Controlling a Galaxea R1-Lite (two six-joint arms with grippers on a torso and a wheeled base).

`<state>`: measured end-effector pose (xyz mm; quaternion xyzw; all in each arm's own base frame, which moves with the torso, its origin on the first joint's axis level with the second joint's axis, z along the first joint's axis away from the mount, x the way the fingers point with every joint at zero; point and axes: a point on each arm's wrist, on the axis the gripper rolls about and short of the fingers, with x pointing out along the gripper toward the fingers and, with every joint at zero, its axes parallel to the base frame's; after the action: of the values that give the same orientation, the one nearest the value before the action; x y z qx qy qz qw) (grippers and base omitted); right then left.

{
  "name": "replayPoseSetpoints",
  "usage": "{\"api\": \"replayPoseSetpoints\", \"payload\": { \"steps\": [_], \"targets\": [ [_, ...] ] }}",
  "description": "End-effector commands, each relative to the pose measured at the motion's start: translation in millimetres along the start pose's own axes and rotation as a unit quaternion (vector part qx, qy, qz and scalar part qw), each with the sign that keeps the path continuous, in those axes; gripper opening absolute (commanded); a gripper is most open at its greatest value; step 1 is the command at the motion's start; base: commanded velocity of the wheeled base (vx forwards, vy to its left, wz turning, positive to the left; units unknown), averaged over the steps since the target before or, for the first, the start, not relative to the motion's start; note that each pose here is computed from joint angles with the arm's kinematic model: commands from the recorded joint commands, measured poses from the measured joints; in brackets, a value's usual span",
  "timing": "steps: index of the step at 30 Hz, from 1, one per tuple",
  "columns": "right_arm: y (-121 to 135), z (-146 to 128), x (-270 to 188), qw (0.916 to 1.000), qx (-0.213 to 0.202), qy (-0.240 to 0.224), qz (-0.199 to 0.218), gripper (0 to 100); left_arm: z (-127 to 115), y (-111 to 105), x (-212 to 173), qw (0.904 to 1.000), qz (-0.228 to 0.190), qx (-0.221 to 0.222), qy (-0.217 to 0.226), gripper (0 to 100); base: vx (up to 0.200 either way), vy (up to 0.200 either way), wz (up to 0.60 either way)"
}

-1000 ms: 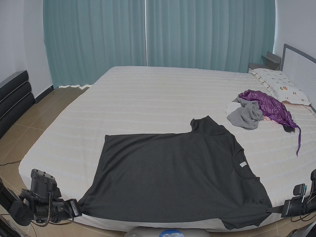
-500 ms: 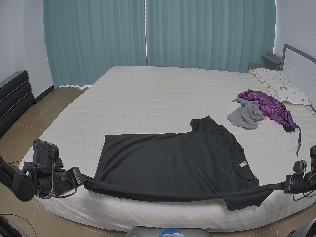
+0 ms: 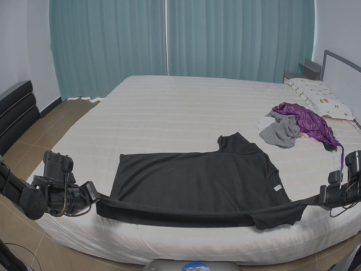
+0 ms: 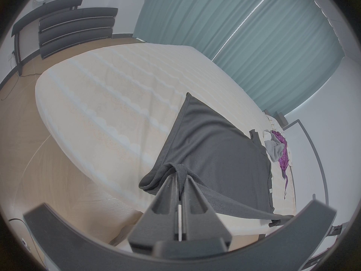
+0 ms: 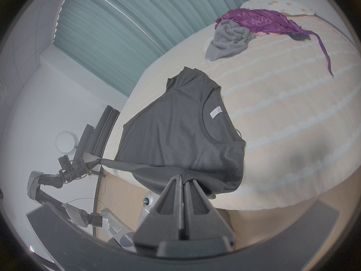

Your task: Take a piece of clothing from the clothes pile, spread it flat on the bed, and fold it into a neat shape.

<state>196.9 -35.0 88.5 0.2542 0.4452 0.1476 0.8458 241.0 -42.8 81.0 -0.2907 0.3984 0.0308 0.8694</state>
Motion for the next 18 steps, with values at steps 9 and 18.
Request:
{"api": "replayPoseSetpoints", "payload": {
  "steps": [9,18],
  "targets": [
    [-12,12,19,0.9999,0.008,0.011,0.0,0,2,4,27,0.9994,0.022,-0.016,0.02,0,0.0,0.0,0.0],
    [-10,31,38,0.9996,0.016,0.02,0.009,0,13,4,53,0.9989,0.03,-0.028,0.025,0,0.0,0.0,0.0]
  ]
}}
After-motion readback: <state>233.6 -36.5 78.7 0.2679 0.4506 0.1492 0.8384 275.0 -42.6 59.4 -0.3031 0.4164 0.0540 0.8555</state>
